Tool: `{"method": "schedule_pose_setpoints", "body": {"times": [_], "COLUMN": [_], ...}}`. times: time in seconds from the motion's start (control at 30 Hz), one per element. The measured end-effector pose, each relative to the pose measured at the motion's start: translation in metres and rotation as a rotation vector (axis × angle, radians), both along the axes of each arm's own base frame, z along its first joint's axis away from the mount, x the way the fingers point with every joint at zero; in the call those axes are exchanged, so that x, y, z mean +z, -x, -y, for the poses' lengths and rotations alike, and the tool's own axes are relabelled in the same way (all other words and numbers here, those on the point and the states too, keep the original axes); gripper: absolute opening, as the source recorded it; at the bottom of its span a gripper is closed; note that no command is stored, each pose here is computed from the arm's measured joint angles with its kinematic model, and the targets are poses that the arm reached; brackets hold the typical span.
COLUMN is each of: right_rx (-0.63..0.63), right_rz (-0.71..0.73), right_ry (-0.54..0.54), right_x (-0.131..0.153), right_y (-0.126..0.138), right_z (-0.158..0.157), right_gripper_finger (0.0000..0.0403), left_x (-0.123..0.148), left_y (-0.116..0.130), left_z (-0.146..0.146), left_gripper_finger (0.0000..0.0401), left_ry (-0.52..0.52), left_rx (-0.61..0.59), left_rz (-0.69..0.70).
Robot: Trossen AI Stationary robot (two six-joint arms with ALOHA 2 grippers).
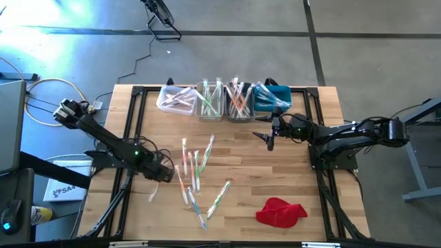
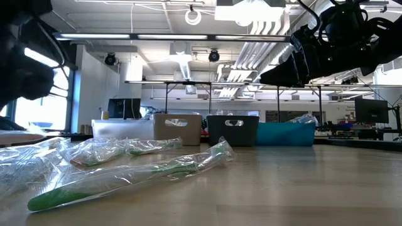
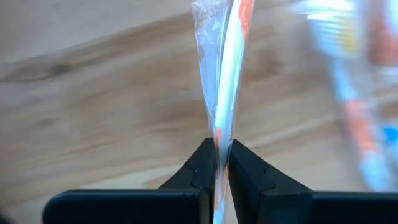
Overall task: Pick & Place Toothbrushes
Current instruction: Put the orange toothbrush into the dark green bin
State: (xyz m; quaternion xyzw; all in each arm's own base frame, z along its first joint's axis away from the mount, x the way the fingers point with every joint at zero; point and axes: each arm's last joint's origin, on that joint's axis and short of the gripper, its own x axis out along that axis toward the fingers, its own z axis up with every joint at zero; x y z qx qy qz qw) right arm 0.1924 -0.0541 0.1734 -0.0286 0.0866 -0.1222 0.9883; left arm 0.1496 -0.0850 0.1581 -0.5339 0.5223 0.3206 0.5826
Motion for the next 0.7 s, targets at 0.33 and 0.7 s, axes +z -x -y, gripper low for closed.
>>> {"method": "schedule_pose_setpoints", "body": {"times": [0.33,0.7], "right_rx": [0.0,0.0], "right_rz": [0.0,0.0], "right_ry": [0.0,0.0], "right_x": [0.0,0.0], "right_y": [0.0,0.0], "right_z": [0.0,0.0], "right_gripper_finger": [0.0298,0.0298], "left_x": [0.024,0.044], "left_y": [-0.017,-0.036], "left_z": [0.007,0.011], "left_gripper_finger": [0.0022,0.0022], "left_ry": [0.074,-0.006], "left_rx": [-0.067,-0.14], "left_rz": [0.353,0.688]}}
